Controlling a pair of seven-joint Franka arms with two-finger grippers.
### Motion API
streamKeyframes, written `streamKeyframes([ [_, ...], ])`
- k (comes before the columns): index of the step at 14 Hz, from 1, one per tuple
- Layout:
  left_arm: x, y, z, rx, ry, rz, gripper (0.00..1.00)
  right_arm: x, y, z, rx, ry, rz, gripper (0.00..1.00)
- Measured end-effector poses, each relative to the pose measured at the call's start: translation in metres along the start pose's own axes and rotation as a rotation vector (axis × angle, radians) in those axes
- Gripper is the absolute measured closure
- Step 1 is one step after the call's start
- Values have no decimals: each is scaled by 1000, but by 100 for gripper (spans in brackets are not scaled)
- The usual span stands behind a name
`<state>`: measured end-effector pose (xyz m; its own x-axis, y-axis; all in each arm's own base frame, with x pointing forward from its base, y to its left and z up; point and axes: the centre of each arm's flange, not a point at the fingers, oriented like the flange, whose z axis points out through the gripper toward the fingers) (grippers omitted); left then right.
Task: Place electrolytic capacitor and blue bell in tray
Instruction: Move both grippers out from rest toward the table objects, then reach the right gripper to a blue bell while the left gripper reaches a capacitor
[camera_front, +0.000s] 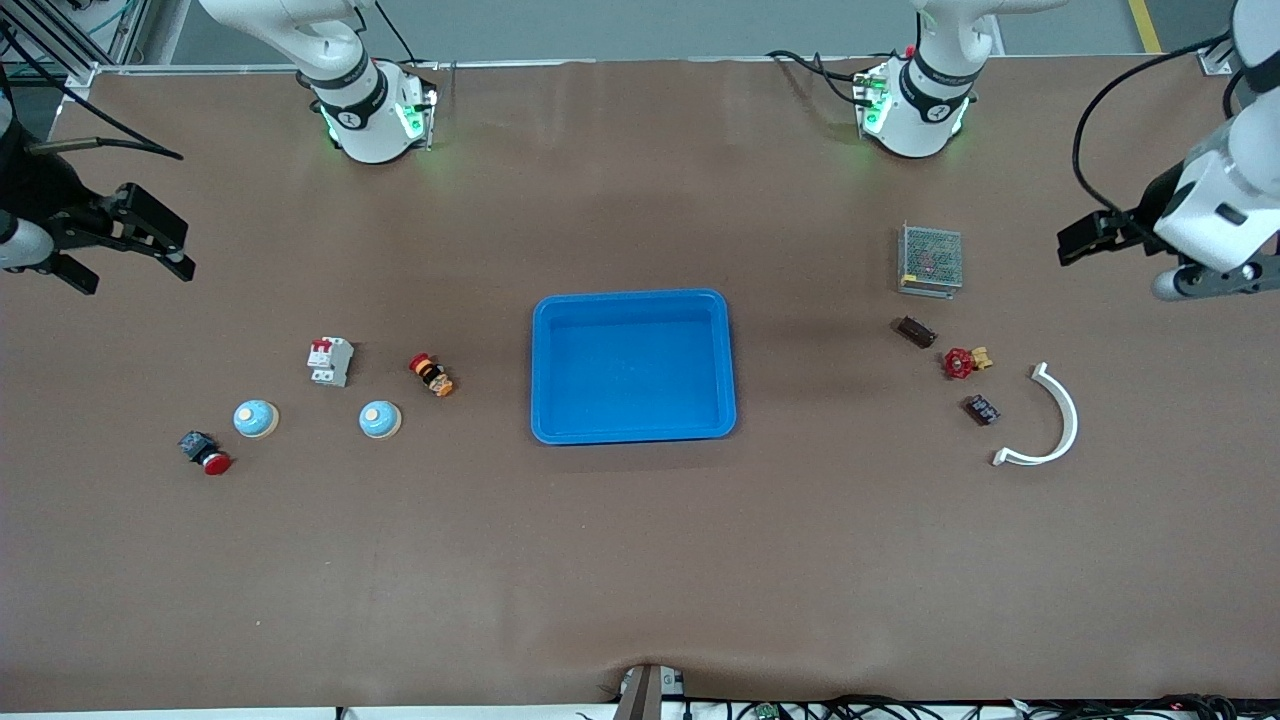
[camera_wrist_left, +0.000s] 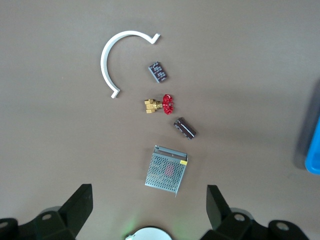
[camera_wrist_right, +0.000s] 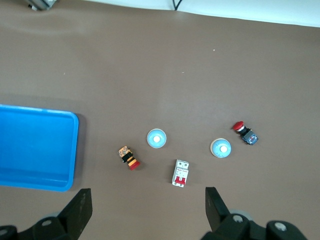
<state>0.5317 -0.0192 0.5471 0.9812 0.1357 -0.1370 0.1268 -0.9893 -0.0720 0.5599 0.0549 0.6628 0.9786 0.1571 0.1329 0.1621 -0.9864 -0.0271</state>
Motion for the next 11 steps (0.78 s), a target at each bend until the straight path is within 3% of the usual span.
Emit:
streamKeyframes([
  [3,4,4,46,1,-5,-80,0,22,0,42,-2,-21,-19,0],
  [7,4,13,109,-3,11,-181,0,60,4,126,-12,-10,-34,0],
  [11,-9,37,175,-15,47,-298,0,65,7,216,-20,5,-88,0],
])
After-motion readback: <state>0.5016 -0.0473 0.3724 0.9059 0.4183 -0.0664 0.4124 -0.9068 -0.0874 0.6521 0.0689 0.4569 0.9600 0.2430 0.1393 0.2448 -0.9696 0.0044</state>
